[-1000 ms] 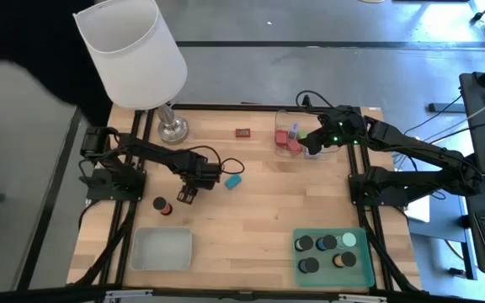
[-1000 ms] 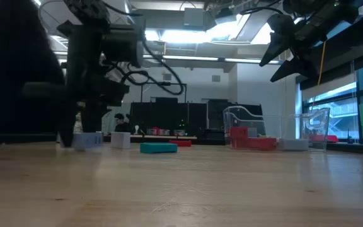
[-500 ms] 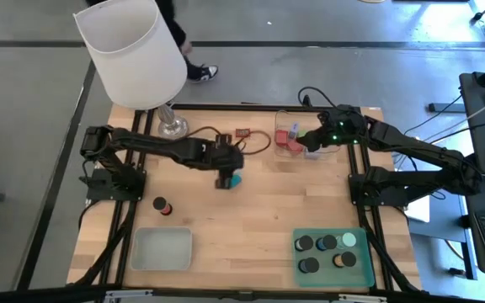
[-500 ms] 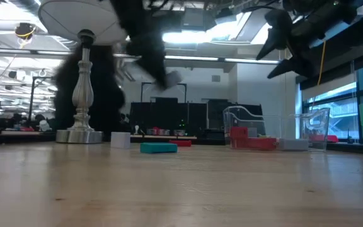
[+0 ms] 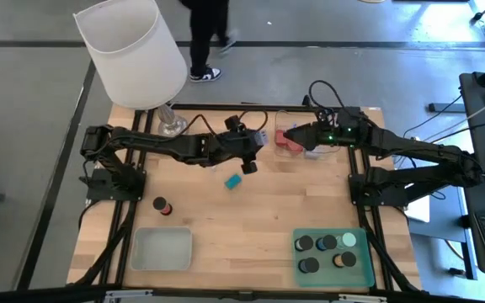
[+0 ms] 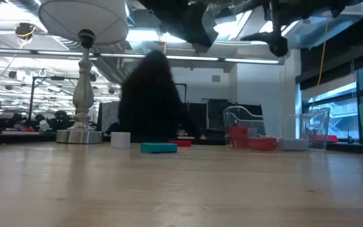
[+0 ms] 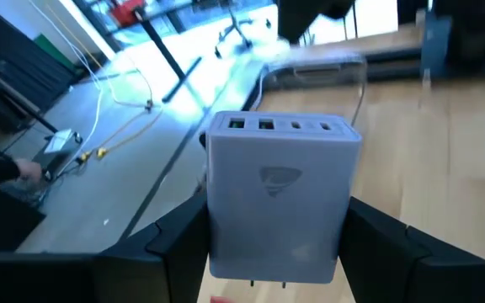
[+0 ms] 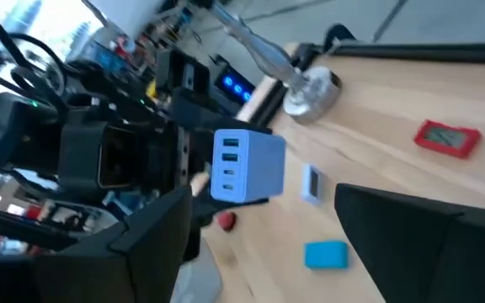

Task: Pick & Place Office items
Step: Put the blue charger adapter into the transparent bin

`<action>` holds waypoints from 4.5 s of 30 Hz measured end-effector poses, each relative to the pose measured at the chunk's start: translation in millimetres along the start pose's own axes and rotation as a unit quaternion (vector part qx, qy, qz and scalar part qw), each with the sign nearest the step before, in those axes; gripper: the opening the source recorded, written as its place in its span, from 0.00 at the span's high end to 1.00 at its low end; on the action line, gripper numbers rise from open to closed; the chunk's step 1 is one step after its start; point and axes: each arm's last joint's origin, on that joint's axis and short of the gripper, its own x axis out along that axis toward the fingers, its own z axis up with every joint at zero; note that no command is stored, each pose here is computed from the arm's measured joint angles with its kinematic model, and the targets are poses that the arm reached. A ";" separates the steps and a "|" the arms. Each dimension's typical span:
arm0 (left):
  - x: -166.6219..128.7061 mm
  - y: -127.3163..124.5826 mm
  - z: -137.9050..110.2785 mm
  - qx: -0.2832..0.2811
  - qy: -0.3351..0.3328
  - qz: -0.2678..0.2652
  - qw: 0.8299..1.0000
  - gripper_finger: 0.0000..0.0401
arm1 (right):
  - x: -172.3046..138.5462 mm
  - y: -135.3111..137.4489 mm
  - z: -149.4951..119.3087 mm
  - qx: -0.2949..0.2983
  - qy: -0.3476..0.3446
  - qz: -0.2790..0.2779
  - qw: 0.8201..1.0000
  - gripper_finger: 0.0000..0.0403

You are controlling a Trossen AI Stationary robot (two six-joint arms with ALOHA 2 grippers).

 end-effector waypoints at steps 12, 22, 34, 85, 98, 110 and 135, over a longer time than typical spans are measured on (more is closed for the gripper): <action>12.5 -9.5 -3.6 -0.027 -0.010 -0.016 0.999 0.46 | 38.1 -6.6 -13.5 0.005 0.028 -0.013 1.000 0.27; 17.4 -1.7 -6.1 -0.035 -0.003 -0.017 0.999 0.46 | 55.4 -1.2 -21.6 -0.004 0.028 0.020 0.999 0.27; 17.9 -3.4 -2.7 -0.029 -0.027 -0.080 0.996 0.46 | 69.7 -10.3 -27.3 -0.005 0.032 -0.007 0.999 0.27; 6.0 -14.1 -2.9 0.023 0.002 0.043 0.999 0.29 | 56.1 -59.2 -3.5 -0.026 0.095 -0.108 0.989 0.69; 6.1 -14.3 -3.4 -0.153 -0.005 0.049 0.987 0.29 | 35.3 -99.1 7.8 -0.053 0.115 -0.265 0.956 0.68; 6.1 -14.4 -3.6 -0.153 -0.004 0.048 0.987 0.29 | 21.6 -114.6 4.1 -0.072 0.131 -0.387 0.910 0.68; 6.3 -14.6 -3.9 -0.170 -0.004 0.048 0.984 0.29 | 19.8 -108.2 -13.9 -0.074 0.152 -0.442 0.881 0.68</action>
